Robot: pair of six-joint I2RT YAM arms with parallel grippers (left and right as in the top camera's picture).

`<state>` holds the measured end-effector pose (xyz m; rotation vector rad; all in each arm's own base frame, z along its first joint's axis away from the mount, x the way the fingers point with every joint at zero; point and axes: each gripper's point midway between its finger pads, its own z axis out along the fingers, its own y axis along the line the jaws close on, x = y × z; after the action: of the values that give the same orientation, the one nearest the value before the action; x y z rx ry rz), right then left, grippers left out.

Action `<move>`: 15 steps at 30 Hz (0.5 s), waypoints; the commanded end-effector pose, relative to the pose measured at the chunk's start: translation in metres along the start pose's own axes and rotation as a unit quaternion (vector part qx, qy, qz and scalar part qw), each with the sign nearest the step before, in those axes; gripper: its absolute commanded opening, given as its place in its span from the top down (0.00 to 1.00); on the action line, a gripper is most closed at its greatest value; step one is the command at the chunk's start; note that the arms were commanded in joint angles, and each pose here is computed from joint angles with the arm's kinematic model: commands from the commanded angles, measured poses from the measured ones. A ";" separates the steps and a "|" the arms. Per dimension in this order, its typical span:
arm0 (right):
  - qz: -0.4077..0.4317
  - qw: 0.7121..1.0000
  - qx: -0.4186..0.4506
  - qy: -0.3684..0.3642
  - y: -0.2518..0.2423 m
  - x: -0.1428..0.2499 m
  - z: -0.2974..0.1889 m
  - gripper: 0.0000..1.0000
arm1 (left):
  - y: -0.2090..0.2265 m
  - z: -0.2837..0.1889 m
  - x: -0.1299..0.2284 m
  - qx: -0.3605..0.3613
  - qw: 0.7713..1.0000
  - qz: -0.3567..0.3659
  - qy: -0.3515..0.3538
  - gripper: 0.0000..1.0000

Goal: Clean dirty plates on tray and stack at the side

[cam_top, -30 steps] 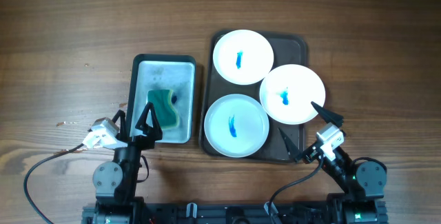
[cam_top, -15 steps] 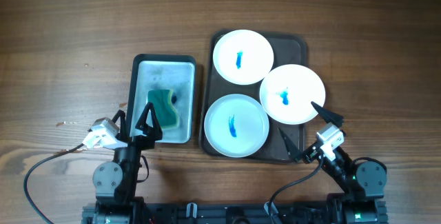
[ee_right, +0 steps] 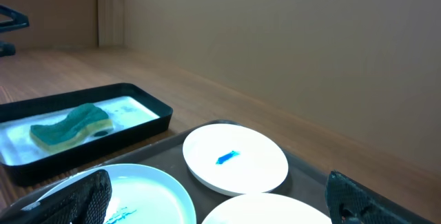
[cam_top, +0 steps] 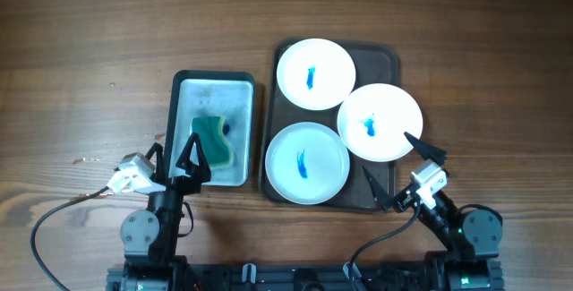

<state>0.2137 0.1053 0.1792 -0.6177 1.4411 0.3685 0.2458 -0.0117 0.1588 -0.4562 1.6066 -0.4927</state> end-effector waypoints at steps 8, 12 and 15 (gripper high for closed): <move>-0.001 1.000 0.000 -0.005 0.001 -0.002 0.000 0.00 | -0.002 0.000 0.003 0.009 1.000 0.001 0.004 0.00; -0.001 1.000 0.000 -0.005 0.001 -0.002 0.000 0.00 | -0.002 0.000 0.003 0.009 1.000 0.001 0.004 0.00; -0.001 1.000 0.000 -0.005 0.001 -0.002 0.000 0.00 | -0.002 0.000 0.003 0.009 1.000 0.001 0.004 0.00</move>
<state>0.2137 0.1053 0.1792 -0.6177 1.4411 0.3685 0.2458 -0.0116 0.1588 -0.4566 1.6069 -0.4923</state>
